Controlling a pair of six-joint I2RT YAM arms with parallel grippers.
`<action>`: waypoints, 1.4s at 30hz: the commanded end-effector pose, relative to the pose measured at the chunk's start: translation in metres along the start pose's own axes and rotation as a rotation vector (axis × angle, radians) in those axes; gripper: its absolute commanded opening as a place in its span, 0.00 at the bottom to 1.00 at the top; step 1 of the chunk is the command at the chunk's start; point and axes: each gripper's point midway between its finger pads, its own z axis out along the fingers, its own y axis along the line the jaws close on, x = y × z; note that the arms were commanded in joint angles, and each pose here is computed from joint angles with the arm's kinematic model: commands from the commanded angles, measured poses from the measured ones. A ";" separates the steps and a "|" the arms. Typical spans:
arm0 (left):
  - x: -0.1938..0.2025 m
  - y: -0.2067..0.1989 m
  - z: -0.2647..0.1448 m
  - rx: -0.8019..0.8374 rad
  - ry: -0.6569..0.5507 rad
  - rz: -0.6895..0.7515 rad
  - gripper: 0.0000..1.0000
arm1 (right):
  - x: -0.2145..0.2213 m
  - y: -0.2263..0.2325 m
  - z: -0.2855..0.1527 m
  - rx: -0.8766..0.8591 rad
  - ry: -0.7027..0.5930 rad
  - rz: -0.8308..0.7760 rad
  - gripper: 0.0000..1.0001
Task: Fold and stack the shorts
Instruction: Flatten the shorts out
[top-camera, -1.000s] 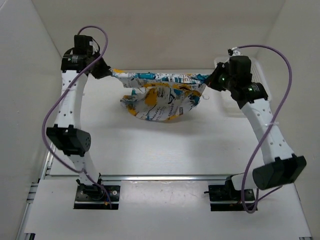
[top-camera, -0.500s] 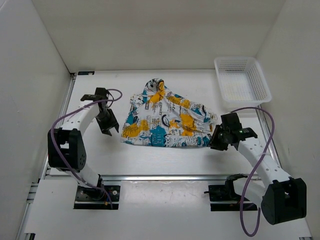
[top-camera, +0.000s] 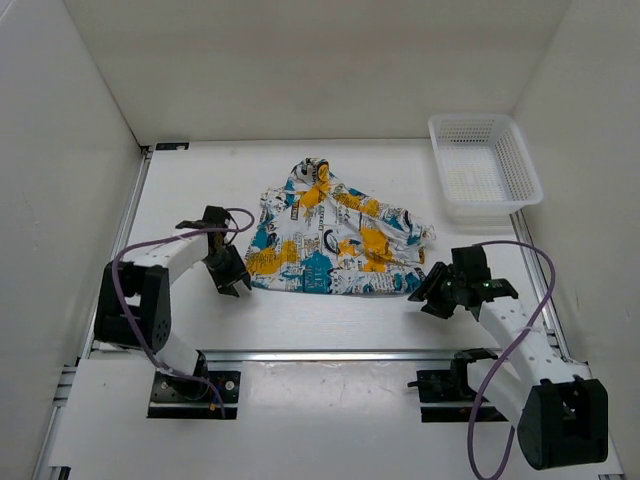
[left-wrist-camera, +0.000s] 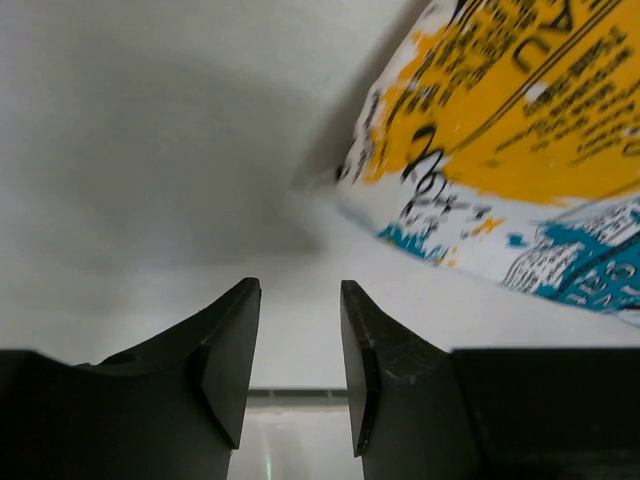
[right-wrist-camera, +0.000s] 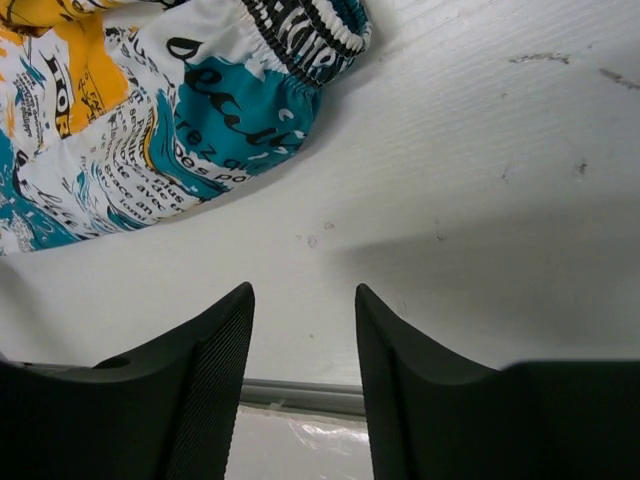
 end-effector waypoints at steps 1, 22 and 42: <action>-0.023 -0.034 0.010 0.112 -0.054 -0.003 0.50 | -0.005 0.010 0.006 -0.065 -0.011 0.044 0.53; -0.087 -0.076 -0.027 0.126 -0.157 0.011 0.10 | -0.116 0.044 0.054 -0.052 -0.084 0.064 0.00; -0.147 -0.083 -0.220 0.290 -0.479 0.004 0.10 | -0.183 0.138 -0.114 -0.225 -0.405 -0.133 0.00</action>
